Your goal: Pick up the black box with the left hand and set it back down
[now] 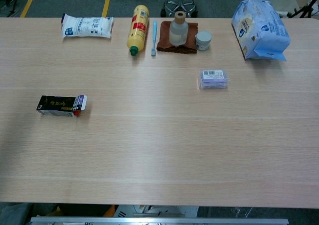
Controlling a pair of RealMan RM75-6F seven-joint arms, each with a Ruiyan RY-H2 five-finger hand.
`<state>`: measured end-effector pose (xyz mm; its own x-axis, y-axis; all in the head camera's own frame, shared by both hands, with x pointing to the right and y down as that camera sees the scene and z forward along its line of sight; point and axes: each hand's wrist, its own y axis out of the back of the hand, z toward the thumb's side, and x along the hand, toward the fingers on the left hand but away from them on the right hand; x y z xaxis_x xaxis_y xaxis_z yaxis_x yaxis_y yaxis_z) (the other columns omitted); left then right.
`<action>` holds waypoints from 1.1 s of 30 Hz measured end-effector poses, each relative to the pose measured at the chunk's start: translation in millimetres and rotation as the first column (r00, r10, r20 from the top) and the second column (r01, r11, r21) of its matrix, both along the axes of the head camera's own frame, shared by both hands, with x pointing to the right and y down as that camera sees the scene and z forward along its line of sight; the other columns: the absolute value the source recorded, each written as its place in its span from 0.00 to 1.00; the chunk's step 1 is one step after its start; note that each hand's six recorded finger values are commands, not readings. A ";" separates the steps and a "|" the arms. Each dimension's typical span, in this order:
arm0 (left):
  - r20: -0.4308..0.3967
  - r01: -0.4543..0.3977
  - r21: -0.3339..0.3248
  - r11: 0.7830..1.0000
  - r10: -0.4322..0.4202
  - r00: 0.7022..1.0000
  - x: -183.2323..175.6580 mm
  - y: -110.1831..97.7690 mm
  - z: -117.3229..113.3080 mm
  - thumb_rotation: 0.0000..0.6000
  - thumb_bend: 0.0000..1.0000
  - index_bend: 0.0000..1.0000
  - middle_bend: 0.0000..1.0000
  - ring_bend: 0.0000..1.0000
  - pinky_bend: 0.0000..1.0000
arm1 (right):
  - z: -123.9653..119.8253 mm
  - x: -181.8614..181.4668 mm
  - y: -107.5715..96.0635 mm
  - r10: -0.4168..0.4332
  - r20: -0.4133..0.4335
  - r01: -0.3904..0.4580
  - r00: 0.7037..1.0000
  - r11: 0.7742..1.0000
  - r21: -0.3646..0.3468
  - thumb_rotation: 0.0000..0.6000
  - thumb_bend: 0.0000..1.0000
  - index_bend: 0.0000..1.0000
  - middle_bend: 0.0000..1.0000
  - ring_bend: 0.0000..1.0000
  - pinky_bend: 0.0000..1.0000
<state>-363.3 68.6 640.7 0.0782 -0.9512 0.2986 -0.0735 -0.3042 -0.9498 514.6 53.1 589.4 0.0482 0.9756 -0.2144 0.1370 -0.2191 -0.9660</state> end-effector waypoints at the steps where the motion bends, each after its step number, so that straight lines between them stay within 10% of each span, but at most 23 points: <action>1: -0.001 0.001 0.001 1.000 -0.001 1.000 -0.5 0.3 0.5 1.00 0.35 0.33 0.26 0.29 0.39 | 1.5 -0.3 -0.7 -0.002 0.000 0.002 1.000 1.000 -0.004 1.00 0.32 0.32 0.26 0.19 0.29; 17: 0.009 0.014 -0.016 1.000 -0.014 1.000 -6.0 7.0 5.8 1.00 0.35 0.33 0.24 0.27 0.39 | 0.2 -8.6 -11.2 -0.047 -0.001 0.047 0.999 0.999 -0.008 1.00 0.32 0.32 0.26 0.19 0.29; 33: -0.010 -0.100 -0.237 0.966 0.101 0.995 8.1 16.8 45.6 1.00 0.35 0.27 0.00 0.00 0.12 | -24.7 -7.8 -14.5 -0.046 -0.022 0.047 0.999 0.997 0.057 1.00 0.32 0.32 0.26 0.19 0.29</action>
<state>-355.2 85.4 686.3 0.1688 -0.8407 0.5145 -0.0287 -0.5260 -0.8500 506.9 38.6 564.7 0.0897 0.9831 -0.1593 0.1076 -0.1686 -0.9798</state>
